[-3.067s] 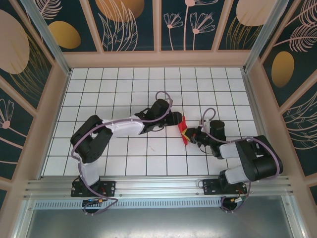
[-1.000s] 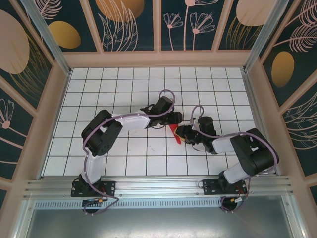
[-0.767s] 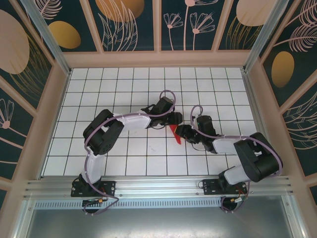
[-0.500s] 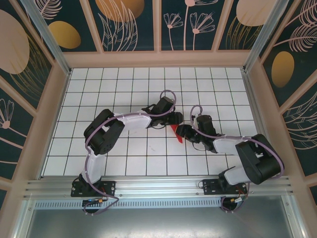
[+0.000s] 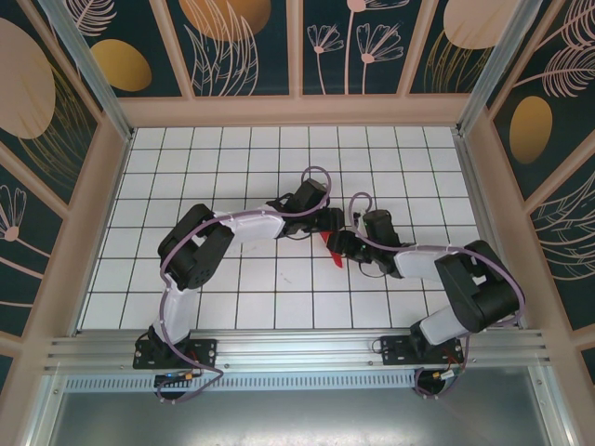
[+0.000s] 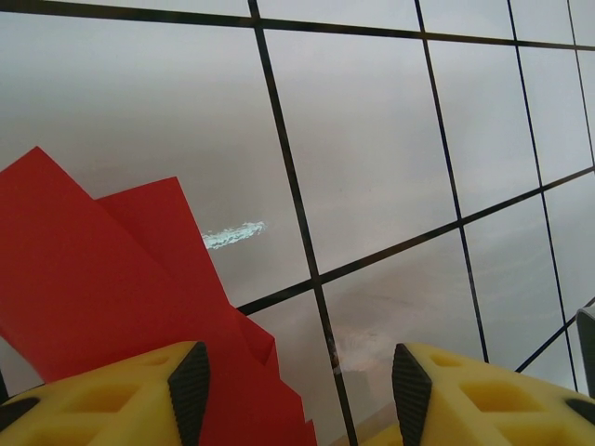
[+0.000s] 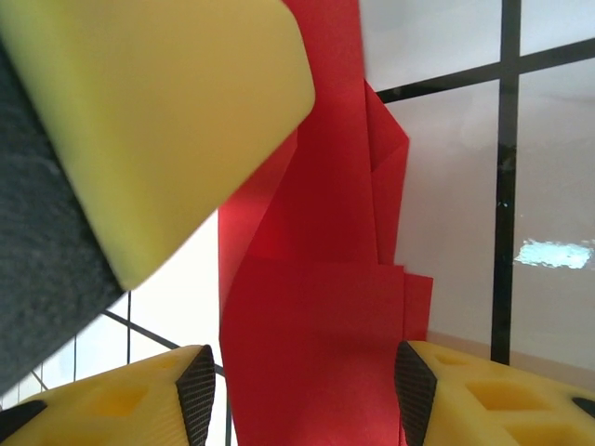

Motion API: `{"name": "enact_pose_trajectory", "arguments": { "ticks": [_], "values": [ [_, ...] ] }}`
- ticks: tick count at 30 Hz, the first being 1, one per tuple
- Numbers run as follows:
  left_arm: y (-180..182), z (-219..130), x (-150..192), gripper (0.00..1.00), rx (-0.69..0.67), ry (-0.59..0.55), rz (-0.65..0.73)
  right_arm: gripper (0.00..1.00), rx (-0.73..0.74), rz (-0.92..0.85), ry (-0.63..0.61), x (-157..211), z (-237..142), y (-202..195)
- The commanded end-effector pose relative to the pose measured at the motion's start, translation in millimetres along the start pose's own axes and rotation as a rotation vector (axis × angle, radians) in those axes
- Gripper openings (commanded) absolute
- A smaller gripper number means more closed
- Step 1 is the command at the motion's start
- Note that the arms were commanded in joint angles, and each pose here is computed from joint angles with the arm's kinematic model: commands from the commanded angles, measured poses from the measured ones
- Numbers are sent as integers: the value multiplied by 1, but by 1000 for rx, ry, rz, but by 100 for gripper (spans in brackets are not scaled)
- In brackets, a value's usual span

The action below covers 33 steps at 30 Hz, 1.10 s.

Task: Fold a paper plane with a square sheet of paper (pick it up from the middle)
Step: Fold the wing for the fifth time at the center of the table.

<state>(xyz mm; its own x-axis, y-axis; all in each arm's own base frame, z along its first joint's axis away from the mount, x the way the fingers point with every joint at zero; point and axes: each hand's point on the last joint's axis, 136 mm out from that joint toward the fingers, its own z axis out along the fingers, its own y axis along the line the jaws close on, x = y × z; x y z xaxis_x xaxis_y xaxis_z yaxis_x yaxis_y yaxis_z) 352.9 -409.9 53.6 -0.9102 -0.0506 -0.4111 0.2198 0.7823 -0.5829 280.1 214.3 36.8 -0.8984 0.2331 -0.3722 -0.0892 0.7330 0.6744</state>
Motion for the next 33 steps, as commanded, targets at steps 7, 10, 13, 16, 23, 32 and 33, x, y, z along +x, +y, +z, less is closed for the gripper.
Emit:
{"name": "enact_pose_trajectory", "arguments": {
  "ticks": [7, 10, 13, 16, 23, 32, 33],
  "values": [
    [1, 5, -1, 57, 0, 17, 12, 51, 78, -35, 38, 0, 14, -12],
    [1, 4, -1, 57, -1, 16, 12, 47, 92, -25, 37, 1, 15, -16],
    [0, 4, -2, 57, 2, 15, 13, 41, 102, -13, 38, 0, 16, -18],
    [-1, 3, -3, 57, 2, 11, 15, 35, 104, 3, 37, 1, 17, -20],
    [-8, -5, -10, 58, 9, -8, 28, 25, 84, 45, 45, 2, 18, -24],
    [-23, -20, -14, 58, 67, -27, 25, 23, 76, 66, 65, 5, 19, -30],
    [-25, -21, -14, 57, 84, -26, 23, 23, 81, 69, 67, 6, 19, -31]
  ]
}}
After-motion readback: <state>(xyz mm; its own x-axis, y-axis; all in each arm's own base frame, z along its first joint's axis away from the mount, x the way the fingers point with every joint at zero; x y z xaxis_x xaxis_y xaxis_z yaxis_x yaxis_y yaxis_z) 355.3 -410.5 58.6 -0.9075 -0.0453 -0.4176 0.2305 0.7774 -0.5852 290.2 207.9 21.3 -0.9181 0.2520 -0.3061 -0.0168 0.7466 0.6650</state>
